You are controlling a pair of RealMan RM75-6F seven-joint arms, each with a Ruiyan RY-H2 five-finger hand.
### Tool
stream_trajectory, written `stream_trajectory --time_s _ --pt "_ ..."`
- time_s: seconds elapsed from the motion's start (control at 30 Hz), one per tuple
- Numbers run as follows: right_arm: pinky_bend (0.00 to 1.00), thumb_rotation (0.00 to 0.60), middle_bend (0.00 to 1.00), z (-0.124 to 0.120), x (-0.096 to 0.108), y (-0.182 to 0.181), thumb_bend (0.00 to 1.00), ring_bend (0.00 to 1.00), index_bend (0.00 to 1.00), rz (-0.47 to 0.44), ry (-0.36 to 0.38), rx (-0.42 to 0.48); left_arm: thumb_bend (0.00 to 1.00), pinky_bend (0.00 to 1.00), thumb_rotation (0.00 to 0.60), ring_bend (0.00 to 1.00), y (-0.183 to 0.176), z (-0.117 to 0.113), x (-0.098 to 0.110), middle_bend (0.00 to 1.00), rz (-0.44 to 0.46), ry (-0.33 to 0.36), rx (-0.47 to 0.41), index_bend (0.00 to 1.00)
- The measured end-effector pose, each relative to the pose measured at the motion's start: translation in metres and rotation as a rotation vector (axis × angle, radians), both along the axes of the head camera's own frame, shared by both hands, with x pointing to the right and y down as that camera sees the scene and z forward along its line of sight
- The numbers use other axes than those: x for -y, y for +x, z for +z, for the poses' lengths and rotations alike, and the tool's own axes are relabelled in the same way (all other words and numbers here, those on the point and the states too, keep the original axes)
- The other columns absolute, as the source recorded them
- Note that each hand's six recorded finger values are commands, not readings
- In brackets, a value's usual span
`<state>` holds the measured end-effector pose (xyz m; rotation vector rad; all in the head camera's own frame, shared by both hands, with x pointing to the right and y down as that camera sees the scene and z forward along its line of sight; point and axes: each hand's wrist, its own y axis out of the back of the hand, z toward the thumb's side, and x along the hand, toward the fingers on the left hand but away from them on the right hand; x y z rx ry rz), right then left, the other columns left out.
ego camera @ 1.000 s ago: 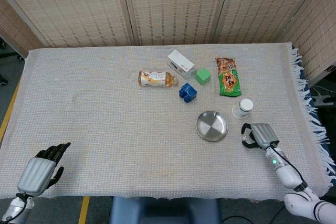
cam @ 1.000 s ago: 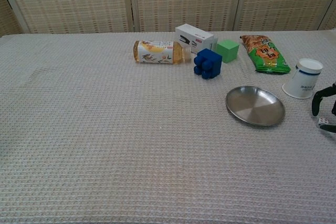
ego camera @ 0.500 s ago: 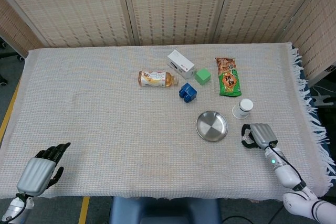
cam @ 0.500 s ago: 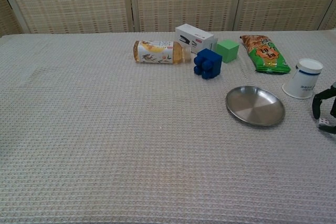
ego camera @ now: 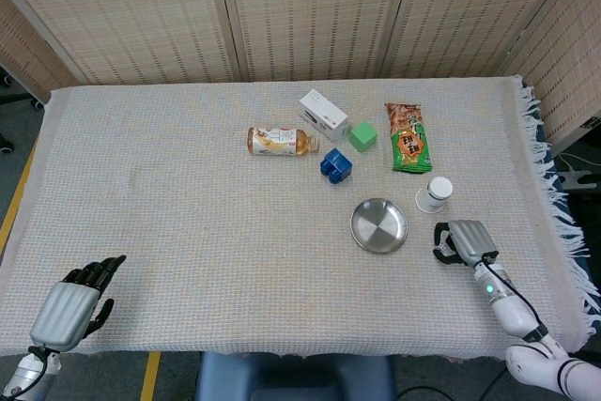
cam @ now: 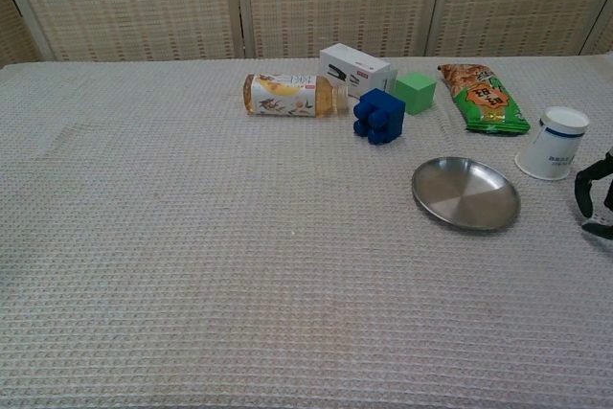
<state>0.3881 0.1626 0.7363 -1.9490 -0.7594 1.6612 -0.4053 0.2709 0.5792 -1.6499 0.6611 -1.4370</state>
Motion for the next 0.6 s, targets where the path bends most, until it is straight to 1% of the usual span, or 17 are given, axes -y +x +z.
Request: stream_trajectory --time_s 0.17,0.3,0.47,0.6 --pt "0.90 0.600 1.00 -0.0034 0.0011 0.0007 0.23 0.94 0.51 -0.010 0.021 -0.009 0.45 0.38 0.600 0.23 -0.0005 -0.0006 0.0001 0.17 -0.001 0.001 0.000 0.10" --pt "0.90 0.600 1.00 -0.0058 0.0008 0.0020 0.23 0.94 0.46 -0.012 0.018 -0.016 0.45 0.38 0.600 0.23 -0.0007 -0.0005 0.0001 0.17 -0.002 0.001 0.000 0.10" --pt "0.90 0.600 1.00 -0.0055 -0.0009 0.0035 0.23 0.94 0.44 -0.019 -0.005 -0.031 0.45 0.38 0.600 0.23 -0.0001 0.0004 0.0000 0.17 0.001 -0.003 0.001 0.10" --pt "0.90 0.600 1.00 -0.0032 -0.0028 0.0040 0.23 0.94 0.44 -0.026 -0.023 -0.049 0.45 0.38 0.600 0.23 -0.0004 0.0004 0.0002 0.17 -0.001 -0.003 0.000 0.10"
